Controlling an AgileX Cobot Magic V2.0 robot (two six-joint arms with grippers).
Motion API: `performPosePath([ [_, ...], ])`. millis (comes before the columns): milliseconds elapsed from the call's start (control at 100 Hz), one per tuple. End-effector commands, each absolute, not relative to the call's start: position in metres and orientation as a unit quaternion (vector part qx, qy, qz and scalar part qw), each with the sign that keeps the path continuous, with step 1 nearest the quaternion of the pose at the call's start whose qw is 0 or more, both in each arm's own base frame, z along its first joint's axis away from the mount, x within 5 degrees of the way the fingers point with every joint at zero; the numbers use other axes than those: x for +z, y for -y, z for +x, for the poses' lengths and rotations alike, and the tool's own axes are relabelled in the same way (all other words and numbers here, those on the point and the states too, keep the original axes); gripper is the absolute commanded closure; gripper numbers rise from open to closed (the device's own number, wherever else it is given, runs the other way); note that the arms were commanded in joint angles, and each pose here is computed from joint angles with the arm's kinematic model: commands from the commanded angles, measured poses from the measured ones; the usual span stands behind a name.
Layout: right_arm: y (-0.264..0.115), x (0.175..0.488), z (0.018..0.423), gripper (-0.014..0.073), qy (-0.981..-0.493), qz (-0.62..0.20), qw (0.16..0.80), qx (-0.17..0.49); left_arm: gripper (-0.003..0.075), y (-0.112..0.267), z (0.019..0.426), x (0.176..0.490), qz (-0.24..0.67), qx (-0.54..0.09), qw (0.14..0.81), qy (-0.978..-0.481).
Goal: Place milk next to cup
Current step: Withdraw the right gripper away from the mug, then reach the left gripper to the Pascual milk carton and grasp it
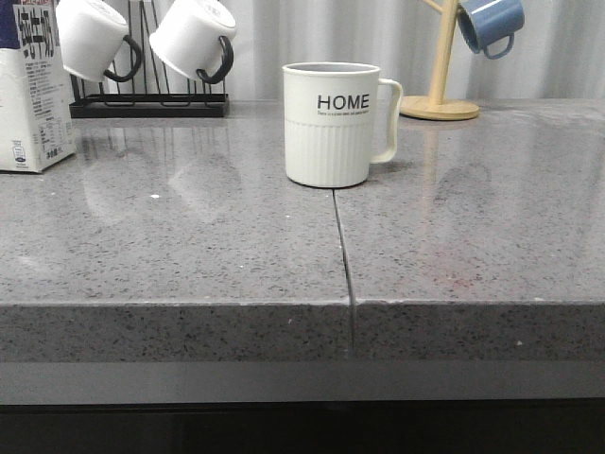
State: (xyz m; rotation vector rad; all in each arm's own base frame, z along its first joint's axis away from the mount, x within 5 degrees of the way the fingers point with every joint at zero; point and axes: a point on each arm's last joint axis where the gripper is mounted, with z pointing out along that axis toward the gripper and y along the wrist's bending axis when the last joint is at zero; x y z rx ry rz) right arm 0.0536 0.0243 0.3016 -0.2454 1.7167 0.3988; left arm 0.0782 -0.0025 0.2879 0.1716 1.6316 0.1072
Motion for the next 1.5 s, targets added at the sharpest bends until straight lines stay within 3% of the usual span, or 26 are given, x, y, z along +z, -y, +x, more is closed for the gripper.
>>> performPosePath([
  [0,-0.024,0.316,0.054,0.0659,-0.719,-0.1,0.664,0.179,0.0733,0.004,0.097,0.311,0.082,0.052,0.689,-0.719],
  [130,-0.024,0.316,0.054,0.0659,-0.719,-0.1,0.664,0.179,0.0599,0.005,0.123,0.323,0.084,0.05,0.676,-0.73],
  [270,-0.024,0.316,0.054,0.0659,-0.719,-0.1,0.664,0.179,0.0269,0.008,0.149,0.332,0.078,0.04,0.702,-0.706],
  [340,-0.024,0.316,0.054,0.0659,-0.719,-0.1,0.664,0.179,0.0139,0.008,0.16,0.331,0.056,0.021,0.706,-0.705],
  [440,-0.024,0.316,0.054,0.0659,-0.719,-0.1,0.664,0.179,0.0055,0.008,0.177,0.328,0.05,0.016,0.699,-0.713],
  [600,-0.024,0.316,0.054,0.0659,-0.719,-0.1,0.664,0.179,0.0048,0.011,0.201,0.323,0.039,0.006,0.716,-0.697],
  [1490,-0.024,0.316,0.054,0.0659,-0.719,-0.1,0.664,0.179,0.005,0.04,0.298,0.32,0.057,-0.027,0.681,-0.729],
])
